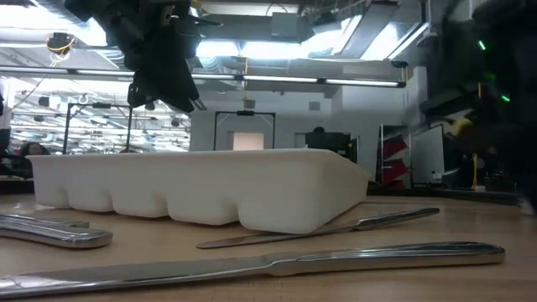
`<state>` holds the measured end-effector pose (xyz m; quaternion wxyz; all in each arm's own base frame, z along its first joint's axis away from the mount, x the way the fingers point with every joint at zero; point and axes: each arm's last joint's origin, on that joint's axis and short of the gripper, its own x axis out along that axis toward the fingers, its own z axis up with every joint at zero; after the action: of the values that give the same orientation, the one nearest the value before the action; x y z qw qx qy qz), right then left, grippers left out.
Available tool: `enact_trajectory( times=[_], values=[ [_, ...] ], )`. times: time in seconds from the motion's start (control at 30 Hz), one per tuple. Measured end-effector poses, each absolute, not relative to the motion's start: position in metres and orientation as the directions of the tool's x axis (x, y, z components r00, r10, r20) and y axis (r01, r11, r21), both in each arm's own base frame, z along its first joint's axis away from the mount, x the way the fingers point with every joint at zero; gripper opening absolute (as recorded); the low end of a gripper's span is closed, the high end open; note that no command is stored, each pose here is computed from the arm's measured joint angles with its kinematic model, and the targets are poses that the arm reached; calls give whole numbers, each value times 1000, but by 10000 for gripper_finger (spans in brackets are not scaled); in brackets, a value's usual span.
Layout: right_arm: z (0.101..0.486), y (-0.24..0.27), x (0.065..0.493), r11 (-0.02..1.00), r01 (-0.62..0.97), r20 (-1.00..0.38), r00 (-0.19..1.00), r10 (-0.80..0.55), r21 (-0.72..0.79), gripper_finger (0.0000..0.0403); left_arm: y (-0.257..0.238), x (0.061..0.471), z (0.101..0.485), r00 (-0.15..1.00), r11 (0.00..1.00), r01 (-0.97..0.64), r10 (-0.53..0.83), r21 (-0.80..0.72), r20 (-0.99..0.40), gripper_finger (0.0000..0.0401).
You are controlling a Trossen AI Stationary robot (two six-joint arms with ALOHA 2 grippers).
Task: Sort silverware
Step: Put the silver fork into the white cutlery tray
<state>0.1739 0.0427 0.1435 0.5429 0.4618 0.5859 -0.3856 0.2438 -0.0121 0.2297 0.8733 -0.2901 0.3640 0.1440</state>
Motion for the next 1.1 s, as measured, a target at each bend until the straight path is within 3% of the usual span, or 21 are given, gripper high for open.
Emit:
enact_trajectory(
  times=[0.13,0.33,0.43,0.6,0.77,1.1],
  values=[
    [155,46,186,246,962,-985,88,147,122,7,-12,244,230,694,801,-453,40,-392,-719,107],
    [194,53,224,230,890,-917,360,173,393,6,-12,244,230,694,803,-451,40,-390,-719,107],
    [218,56,247,205,779,-806,577,131,592,5,-12,244,230,694,803,-451,40,-390,-719,107],
    [234,56,277,166,583,-584,810,-43,796,4,-12,244,230,694,803,-451,40,-390,-719,107],
    [217,57,303,149,520,-492,850,-188,841,4,-12,244,230,694,802,-451,40,-391,-719,107],
    [189,66,356,175,585,-521,797,-306,792,3,-12,244,230,693,803,-452,40,-390,-720,107]
  ],
)
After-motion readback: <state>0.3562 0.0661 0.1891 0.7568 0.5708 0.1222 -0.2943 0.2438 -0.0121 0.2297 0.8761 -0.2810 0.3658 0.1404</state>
